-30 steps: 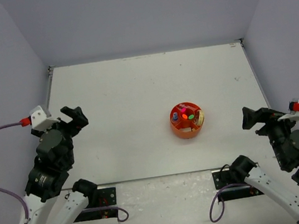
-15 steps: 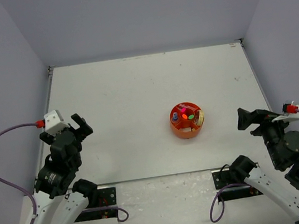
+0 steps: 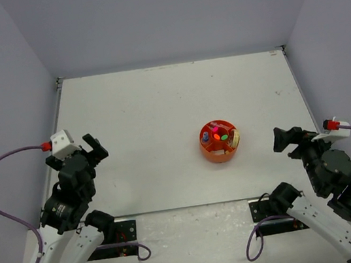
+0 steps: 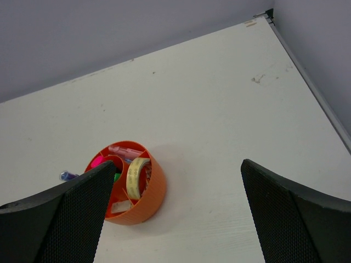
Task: Sort the stationery into containers
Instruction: Reset both arms
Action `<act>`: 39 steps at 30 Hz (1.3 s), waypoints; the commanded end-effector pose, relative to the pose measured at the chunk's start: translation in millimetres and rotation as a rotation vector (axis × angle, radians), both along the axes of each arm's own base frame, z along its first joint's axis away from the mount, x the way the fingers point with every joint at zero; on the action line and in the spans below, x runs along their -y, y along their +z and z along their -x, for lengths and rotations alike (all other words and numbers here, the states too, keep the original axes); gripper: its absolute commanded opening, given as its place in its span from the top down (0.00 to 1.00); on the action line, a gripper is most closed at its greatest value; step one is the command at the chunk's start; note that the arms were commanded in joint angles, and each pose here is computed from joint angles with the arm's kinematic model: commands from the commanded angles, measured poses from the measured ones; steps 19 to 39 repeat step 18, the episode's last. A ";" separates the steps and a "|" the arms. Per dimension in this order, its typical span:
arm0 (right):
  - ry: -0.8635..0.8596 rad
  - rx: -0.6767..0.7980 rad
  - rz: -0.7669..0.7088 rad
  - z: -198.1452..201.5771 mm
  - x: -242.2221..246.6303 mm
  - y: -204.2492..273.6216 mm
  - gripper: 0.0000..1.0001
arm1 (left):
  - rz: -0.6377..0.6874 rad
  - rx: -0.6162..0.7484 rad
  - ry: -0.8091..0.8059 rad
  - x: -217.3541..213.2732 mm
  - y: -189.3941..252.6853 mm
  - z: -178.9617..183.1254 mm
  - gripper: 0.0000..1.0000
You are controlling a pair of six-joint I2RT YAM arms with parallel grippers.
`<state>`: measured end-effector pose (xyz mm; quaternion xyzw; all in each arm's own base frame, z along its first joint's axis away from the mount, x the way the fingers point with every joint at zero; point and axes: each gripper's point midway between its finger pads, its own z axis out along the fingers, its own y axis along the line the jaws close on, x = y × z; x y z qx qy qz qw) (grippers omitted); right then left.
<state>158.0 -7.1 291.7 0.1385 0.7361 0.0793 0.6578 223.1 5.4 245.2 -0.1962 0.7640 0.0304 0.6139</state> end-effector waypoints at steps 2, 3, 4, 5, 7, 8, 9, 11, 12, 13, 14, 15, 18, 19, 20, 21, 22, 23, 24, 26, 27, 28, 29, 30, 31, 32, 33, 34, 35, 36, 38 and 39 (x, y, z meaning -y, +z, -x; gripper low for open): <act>-0.022 -0.039 -0.012 -7.1 -4.0 -11.9 0.01 | -0.016 0.005 0.031 -6.2 -1.0 0.7 0.00; -0.026 -0.043 -0.013 -7.3 -3.8 -12.8 0.01 | -0.015 0.004 0.030 -5.8 -1.6 0.6 0.00; -0.029 -0.044 -0.013 -7.5 -3.4 -13.4 0.01 | -0.014 0.003 0.027 -5.2 -2.2 0.3 0.00; -0.030 -0.044 -0.013 -7.7 -3.3 -13.6 0.01 | -0.015 0.002 0.024 -4.6 -2.5 -0.1 0.00; -0.035 -0.048 -0.013 -8.5 -3.3 -15.0 0.01 | -0.015 0.000 0.016 -3.1 -3.0 -0.6 0.00; -0.037 -0.049 -0.013 -8.7 -3.2 -15.4 0.01 | -0.014 -0.001 0.015 -2.9 -3.1 -0.9 0.00; -0.040 -0.052 -0.013 -8.9 -3.0 -15.7 0.01 | -0.014 -0.002 0.015 -2.8 -3.5 -0.9 0.00; -0.044 -0.057 -0.015 -8.9 -2.7 -16.2 0.01 | -0.016 -0.004 0.015 -2.8 -3.9 -0.9 0.00; -0.044 -0.059 -0.017 -8.8 -2.8 -16.5 0.01 | -0.015 -0.004 0.015 -2.7 -3.8 -0.9 0.00; -0.045 -0.061 -0.018 -8.7 -2.8 -16.7 0.01 | -0.015 -0.004 0.015 -2.7 -4.1 -0.9 0.00; -0.045 -0.062 -0.019 -8.6 -2.9 -16.9 0.01 | -0.015 -0.004 0.015 -2.7 -4.1 -1.0 0.00; -0.045 -0.062 -0.020 -8.6 -2.9 -16.9 0.01 | -0.015 -0.003 0.015 -2.7 -3.7 -1.0 0.00; -0.041 -0.058 -0.016 -8.5 -3.1 -15.9 0.01 | -0.015 -0.002 0.014 -2.8 -3.5 -0.8 0.00; -0.041 -0.058 -0.016 -8.5 -3.1 -15.9 0.01 | -0.015 -0.002 0.014 -2.8 -3.5 -0.8 0.00; -0.041 -0.058 -0.016 -8.5 -3.1 -15.9 0.01 | -0.015 -0.002 0.014 -2.8 -3.5 -0.8 0.00; -0.041 -0.058 -0.016 -8.5 -3.1 -15.9 0.01 | -0.015 -0.002 0.014 -2.8 -3.5 -0.8 0.00; -0.041 -0.058 -0.016 -8.5 -3.1 -15.9 0.01 | -0.015 -0.002 0.014 -2.8 -3.5 -0.8 0.00; -0.041 -0.058 -0.016 -8.5 -3.1 -15.9 0.01 | -0.015 -0.002 0.014 -2.8 -3.5 -0.8 0.00; -0.041 -0.058 -0.016 -8.5 -3.1 -15.9 0.01 | -0.015 -0.002 0.014 -2.8 -3.5 -0.8 0.00; -0.041 -0.058 -0.016 -8.5 -3.1 -15.9 0.01 | -0.015 -0.002 0.014 -2.8 -3.5 -0.8 0.00; -0.041 -0.058 -0.016 -8.5 -3.1 -15.9 0.01 | -0.015 -0.002 0.014 -2.8 -3.5 -0.8 0.00; -0.041 -0.058 -0.016 -8.5 -3.1 -15.9 0.01 | -0.015 -0.002 0.014 -2.8 -3.5 -0.8 0.00; -0.041 -0.058 -0.016 -8.5 -3.1 -15.9 0.01 | -0.015 -0.002 0.014 -2.8 -3.5 -0.8 0.00; -0.041 -0.058 -0.016 -8.5 -3.1 -15.9 0.01 | -0.015 -0.002 0.014 -2.8 -3.5 -0.8 0.00; -0.041 -0.058 -0.016 -8.5 -3.1 -15.9 0.01 | -0.015 -0.002 0.014 -2.8 -3.5 -0.8 0.00; -0.041 -0.058 -0.016 -8.5 -3.1 -15.9 0.01 | -0.015 -0.002 0.014 -2.8 -3.5 -0.8 0.00; -0.041 -0.058 -0.016 -8.5 -3.1 -15.9 0.01 | -0.015 -0.002 0.014 -2.8 -3.5 -0.8 0.00; -0.041 -0.058 -0.016 -8.5 -3.1 -15.9 0.01 | -0.015 -0.002 0.014 -2.8 -3.5 -0.8 0.00; -0.041 -0.058 -0.016 -8.5 -3.1 -15.9 0.01 | -0.015 -0.002 0.014 -2.8 -3.5 -0.8 0.00; -0.041 -0.058 -0.016 -8.5 -3.1 -15.9 0.01 | -0.015 -0.002 0.014 -2.8 -3.5 -0.8 0.00; -0.041 -0.058 -0.016 -8.5 -3.1 -15.9 0.01 | -0.015 -0.002 0.014 -2.8 -3.5 -0.8 0.00; -0.041 -0.058 -0.016 -8.5 -3.1 -15.9 0.01 | -0.015 -0.002 0.014 -2.8 -3.5 -0.8 0.00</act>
